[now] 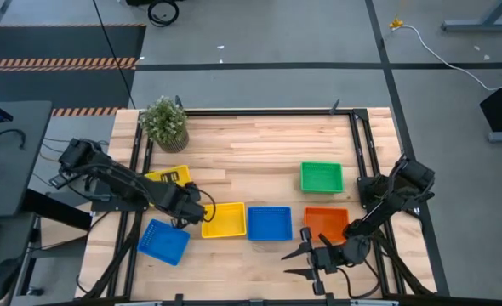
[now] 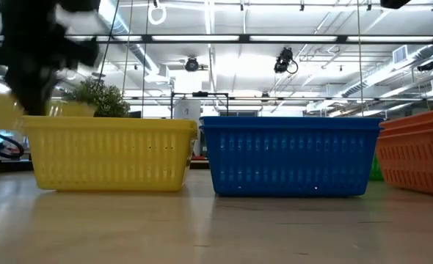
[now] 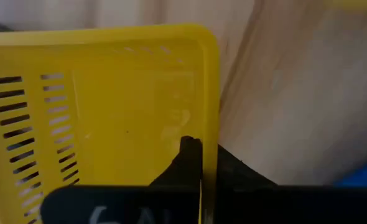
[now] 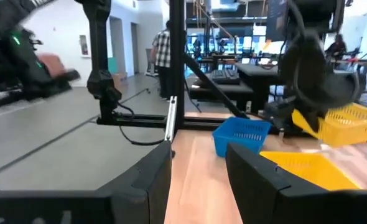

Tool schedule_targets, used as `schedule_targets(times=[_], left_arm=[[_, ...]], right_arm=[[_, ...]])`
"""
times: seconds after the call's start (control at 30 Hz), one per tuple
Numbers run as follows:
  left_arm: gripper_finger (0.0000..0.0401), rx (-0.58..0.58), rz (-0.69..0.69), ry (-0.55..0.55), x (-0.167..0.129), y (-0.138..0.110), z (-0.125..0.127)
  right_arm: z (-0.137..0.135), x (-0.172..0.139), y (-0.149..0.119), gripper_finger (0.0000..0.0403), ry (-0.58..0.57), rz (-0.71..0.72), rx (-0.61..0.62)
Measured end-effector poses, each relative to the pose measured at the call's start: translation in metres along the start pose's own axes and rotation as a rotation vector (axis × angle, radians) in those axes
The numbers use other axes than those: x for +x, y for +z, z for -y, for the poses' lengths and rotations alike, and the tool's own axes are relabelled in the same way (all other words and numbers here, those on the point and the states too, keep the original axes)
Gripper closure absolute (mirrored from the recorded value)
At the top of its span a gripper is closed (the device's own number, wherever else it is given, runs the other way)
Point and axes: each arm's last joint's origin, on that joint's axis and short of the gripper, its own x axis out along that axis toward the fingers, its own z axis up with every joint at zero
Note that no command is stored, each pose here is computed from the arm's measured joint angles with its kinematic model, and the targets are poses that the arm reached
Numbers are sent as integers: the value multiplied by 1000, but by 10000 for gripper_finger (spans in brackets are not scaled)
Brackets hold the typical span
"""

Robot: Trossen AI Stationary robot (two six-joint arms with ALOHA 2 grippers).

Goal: Stack baskets by color
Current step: Stack the left yellow bin on top of the right yellow bin

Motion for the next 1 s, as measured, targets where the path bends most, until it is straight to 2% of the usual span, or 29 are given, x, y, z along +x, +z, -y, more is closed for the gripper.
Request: schedule_targets(times=[0.13,0.3,0.43,0.57,0.73,0.9,1.0], left_arm=[[395,-49,144,-72,-58,20,-1],[396,-129,498,-297,-128,42,11],[397,-104,725,-455,-156,52,33],[398,-48,775,-485,-152,60,62],[397,18,661,-387,-116,71,96],[396,55,601,-330,-90,79,115],[396,75,563,-295,-81,80,119]], right_arm=[[-4,-4,4,246,-5,15,2],[-22,-22,17,246,70,45,5],[-39,-43,27,246,117,64,-26],[-50,-59,31,246,95,61,-51],[-53,-66,31,246,21,42,-58],[-53,-66,31,246,10,40,-58],[-52,-65,31,246,6,40,-59]])
